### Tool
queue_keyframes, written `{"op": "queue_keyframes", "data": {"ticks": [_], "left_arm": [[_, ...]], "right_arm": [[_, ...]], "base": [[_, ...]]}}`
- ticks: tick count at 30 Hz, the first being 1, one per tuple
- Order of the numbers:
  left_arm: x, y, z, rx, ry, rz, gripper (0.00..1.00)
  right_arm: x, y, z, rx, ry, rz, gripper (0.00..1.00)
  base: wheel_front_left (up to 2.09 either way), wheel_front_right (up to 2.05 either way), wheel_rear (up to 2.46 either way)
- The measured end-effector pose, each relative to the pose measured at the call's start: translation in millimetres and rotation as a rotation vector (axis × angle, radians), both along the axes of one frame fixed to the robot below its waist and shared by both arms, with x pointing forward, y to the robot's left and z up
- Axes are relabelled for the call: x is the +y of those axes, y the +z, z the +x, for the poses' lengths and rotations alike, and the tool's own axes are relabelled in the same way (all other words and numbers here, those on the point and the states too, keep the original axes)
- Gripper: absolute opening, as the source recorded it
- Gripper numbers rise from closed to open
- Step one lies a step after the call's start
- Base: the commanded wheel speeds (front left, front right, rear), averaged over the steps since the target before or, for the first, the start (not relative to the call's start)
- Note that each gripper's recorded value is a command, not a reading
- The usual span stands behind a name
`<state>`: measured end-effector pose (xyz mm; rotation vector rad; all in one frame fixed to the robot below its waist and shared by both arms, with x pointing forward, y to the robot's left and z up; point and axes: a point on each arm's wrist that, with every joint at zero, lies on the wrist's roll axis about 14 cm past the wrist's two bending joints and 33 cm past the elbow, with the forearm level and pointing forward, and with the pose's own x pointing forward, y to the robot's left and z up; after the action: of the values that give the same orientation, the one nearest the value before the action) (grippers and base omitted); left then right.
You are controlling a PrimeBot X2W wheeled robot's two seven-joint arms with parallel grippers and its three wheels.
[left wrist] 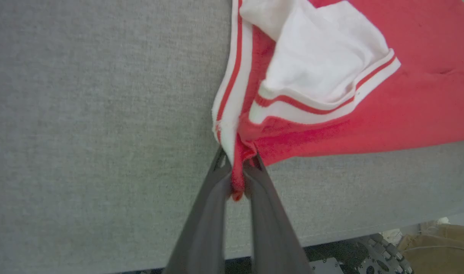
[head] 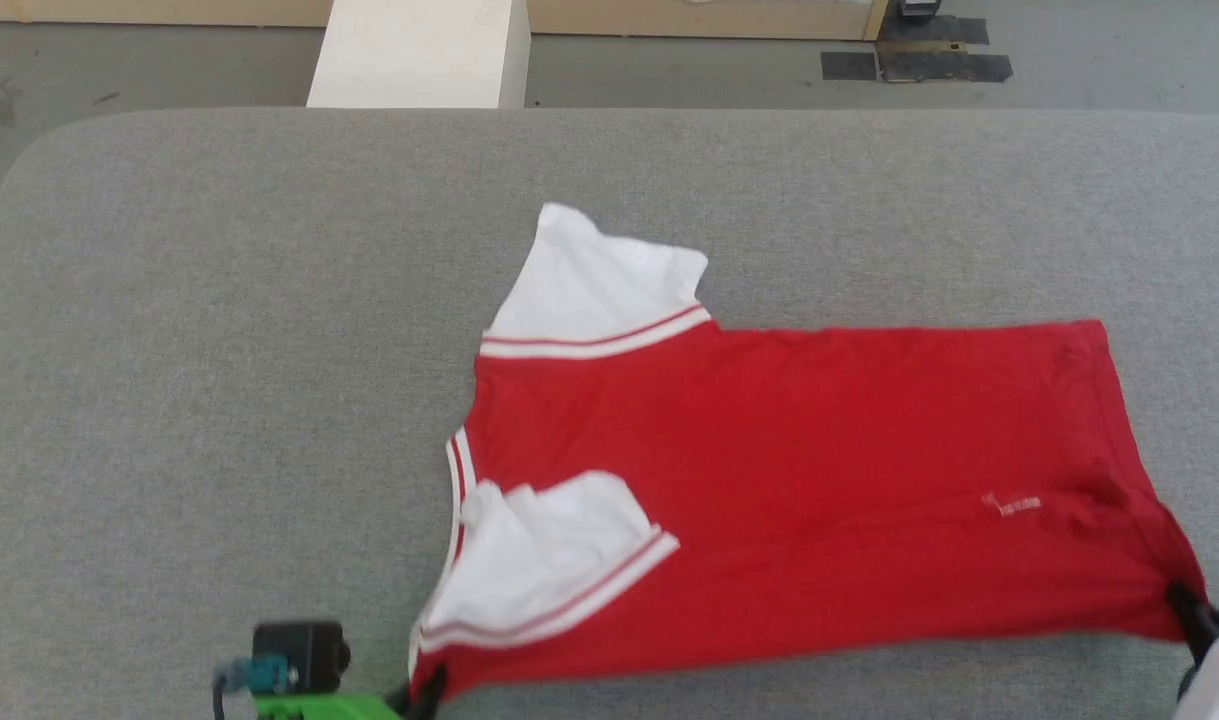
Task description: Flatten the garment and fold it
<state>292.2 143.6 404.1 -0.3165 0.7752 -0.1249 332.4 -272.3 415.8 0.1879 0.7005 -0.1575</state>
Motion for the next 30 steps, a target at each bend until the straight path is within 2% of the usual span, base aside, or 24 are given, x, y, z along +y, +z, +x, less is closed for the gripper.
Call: {"op": "queue_keyframes", "data": {"ticks": [4, 7, 8, 9, 10, 11, 17, 21, 24, 30], "left_arm": [[-7.7, -15.0, -24.4, 0.08, 0.038, -0.056, 0.0], [-6.8, -18.0, -23.2, 0.057, 0.081, -0.072, 0.0], [-6.0, -19.3, -21.9, 0.046, 0.092, -0.075, 0.26], [-5.7, -21.4, -22.0, 0.043, 0.096, -0.077, 0.4], [-5.5, -23.1, -22.1, 0.042, 0.098, -0.077, 0.65], [-3.6, -25.0, -21.7, 0.039, 0.104, -0.073, 1.0], [12.6, -9.6, -4.2, -0.077, 0.152, -0.057, 1.0], [28.9, 27.0, 19.4, -0.244, 0.173, -0.026, 1.0], [35.6, 64.2, 43.9, -0.39, 0.123, 0.042, 1.0], [31.6, 158.9, 123.5, -0.736, -0.014, 0.196, 1.0]], "right_arm": [[-6.0, -13.9, -22.1, 0.061, -0.036, -0.003, 0.0], [-6.3, -19.3, -27.4, 0.065, -0.053, 0.004, 0.0], [-5.9, -18.9, -26.5, 0.053, -0.055, 0.003, 0.15], [-4.8, -18.4, -25.6, 0.043, -0.051, 0.0, 0.84], [-4.0, -18.3, -25.4, 0.039, -0.049, -0.002, 1.0], [-3.6, -17.7, -24.8, 0.03, -0.048, -0.003, 1.0], [3.9, -3.5, -19.2, -0.041, -0.025, 0.004, 1.0], [2.5, 26.1, -8.4, -0.16, -0.016, -0.025, 1.0], [2.7, 45.8, 0.2, -0.243, -0.009, -0.046, 1.0], [8.4, 73.4, 29.3, -0.373, 0.022, -0.079, 1.0]], "base": [[0.0, 0.0, 0.0], [0.0, 0.0, 0.0], [0.0, 0.0, 0.0], [0.0, 0.0, 0.0], [0.0, 0.0, 0.0], [0.0, 0.0, 0.0], [0.0, 0.0, 0.0], [0.0, 0.0, 0.0], [0.0, 0.0, 0.0], [0.0, 0.0, 0.0]]}}
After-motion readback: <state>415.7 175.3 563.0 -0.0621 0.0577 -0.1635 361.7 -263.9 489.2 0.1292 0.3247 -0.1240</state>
